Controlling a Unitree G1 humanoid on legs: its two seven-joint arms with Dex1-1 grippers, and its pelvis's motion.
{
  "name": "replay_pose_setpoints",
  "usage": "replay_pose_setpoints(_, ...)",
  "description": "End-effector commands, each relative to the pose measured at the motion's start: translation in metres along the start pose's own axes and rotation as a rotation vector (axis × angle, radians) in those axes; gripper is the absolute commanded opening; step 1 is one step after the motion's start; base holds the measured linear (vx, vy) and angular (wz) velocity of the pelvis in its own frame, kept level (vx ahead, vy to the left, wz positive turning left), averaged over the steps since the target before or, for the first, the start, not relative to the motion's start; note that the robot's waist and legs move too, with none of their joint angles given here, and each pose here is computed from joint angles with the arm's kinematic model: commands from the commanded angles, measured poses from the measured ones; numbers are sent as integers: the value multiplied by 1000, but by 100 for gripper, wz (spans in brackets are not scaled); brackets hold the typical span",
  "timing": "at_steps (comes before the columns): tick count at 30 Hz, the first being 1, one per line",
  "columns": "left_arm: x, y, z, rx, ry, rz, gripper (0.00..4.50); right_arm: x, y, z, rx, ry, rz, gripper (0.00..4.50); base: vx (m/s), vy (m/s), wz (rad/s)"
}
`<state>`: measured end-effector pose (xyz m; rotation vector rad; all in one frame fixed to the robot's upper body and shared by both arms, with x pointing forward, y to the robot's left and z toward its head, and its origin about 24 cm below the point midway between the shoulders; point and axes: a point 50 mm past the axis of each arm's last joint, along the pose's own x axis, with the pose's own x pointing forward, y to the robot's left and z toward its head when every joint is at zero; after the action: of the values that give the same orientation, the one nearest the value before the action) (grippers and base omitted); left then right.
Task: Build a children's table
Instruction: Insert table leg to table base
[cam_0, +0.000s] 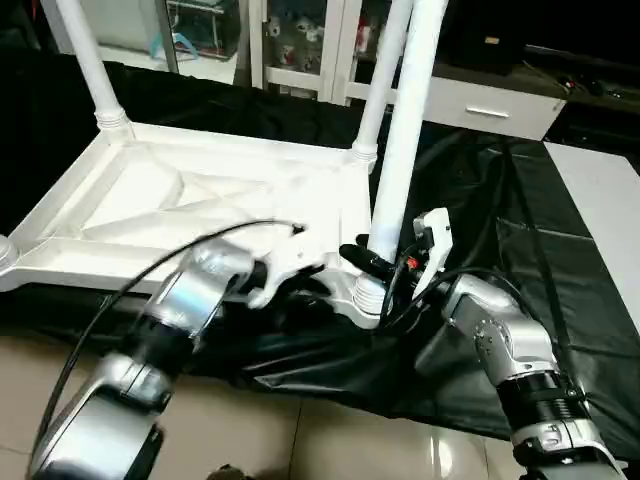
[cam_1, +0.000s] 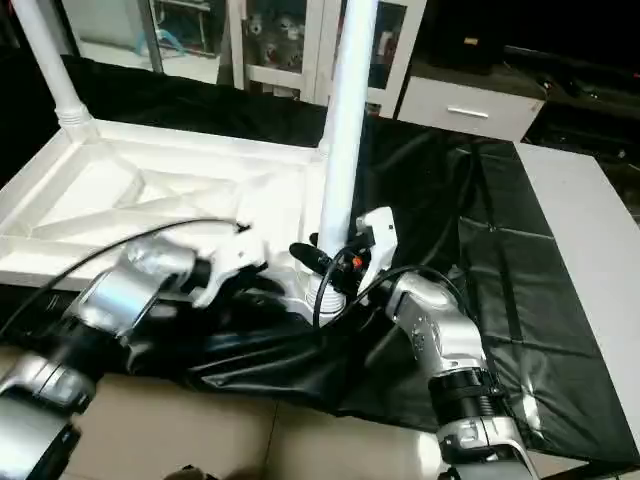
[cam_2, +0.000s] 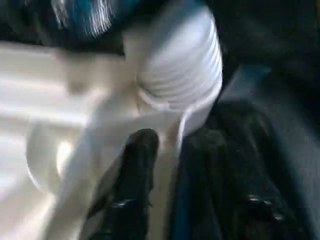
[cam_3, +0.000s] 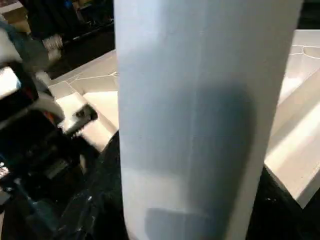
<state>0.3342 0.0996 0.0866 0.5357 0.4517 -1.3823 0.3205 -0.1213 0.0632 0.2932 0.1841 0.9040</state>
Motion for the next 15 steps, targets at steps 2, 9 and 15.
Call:
replay_pose_setpoints(2, 0, 3, -1, -33, -5, -15, 180, -2, -3, 4, -25, 8, -8, 186, 0, 0, 0)
replay_pose_setpoints(9, 0, 4, -10, -18, 99, -80, 180, -2, -2, 3, -30, 13, -5, 186, 0, 0, 0)
replay_pose_setpoints(15, 0, 7, -18, -18, 132, -56, 124, -3, -2, 3, -31, 8, -7, 186, 0, 0, 0)
